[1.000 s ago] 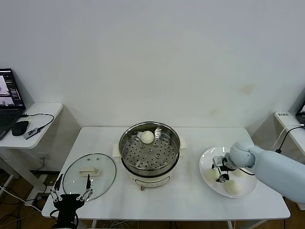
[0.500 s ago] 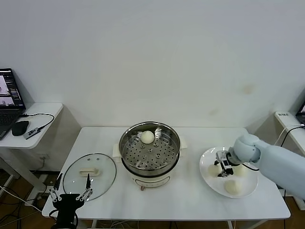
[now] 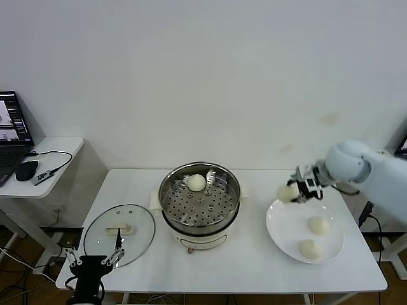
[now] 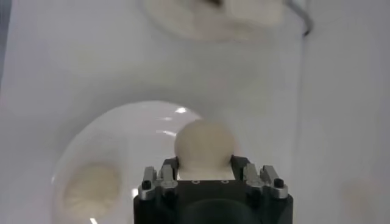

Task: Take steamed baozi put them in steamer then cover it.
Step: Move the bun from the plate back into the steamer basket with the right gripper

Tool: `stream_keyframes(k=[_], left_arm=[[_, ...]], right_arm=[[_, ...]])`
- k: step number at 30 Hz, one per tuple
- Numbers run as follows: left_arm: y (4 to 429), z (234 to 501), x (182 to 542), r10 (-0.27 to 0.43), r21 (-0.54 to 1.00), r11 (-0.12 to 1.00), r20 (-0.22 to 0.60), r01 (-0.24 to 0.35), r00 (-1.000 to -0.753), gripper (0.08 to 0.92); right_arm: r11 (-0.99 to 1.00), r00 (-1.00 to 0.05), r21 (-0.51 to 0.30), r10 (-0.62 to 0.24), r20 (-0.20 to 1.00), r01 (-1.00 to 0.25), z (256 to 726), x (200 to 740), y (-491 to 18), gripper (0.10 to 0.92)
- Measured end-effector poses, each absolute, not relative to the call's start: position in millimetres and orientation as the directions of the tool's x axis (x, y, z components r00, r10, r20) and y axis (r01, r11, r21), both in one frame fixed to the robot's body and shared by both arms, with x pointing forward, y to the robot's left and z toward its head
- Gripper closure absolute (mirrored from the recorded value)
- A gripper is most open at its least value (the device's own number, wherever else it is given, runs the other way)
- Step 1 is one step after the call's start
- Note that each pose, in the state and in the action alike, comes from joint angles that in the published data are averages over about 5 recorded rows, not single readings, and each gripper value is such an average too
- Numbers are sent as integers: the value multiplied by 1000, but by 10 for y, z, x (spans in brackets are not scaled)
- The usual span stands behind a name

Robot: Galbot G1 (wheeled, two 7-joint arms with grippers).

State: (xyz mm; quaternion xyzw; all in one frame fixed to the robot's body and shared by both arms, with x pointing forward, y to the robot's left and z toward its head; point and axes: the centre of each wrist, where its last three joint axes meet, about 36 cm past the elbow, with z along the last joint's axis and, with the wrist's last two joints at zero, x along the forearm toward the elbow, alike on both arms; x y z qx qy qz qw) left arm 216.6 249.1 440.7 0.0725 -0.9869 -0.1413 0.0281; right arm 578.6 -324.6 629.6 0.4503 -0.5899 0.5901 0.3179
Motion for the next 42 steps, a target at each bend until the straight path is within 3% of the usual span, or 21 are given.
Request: stream_keyframes(k=[7, 17, 30, 42], left_arm=[[2498, 4418, 2179, -155, 281, 949, 29, -141, -988, 177], [2535, 4415, 2184, -172, 285, 946, 27, -158, -985, 177], [2589, 4434, 2184, -197, 287, 940, 19, -184, -980, 177], [2614, 4431, 2173, -204, 292, 937, 20, -189, -979, 177]], right_arm=[[-116, -418, -450, -228, 880, -885, 6696, 5806, -2766, 460], [-135, -382, -442, -325, 865, -887, 6790, 5892, -1878, 454], [-155, -304, -376, -355, 884, -913, 6378, 5935, -722, 454], [-131, -297, -361, -351, 888, -923, 5932, 5970, -197, 454]])
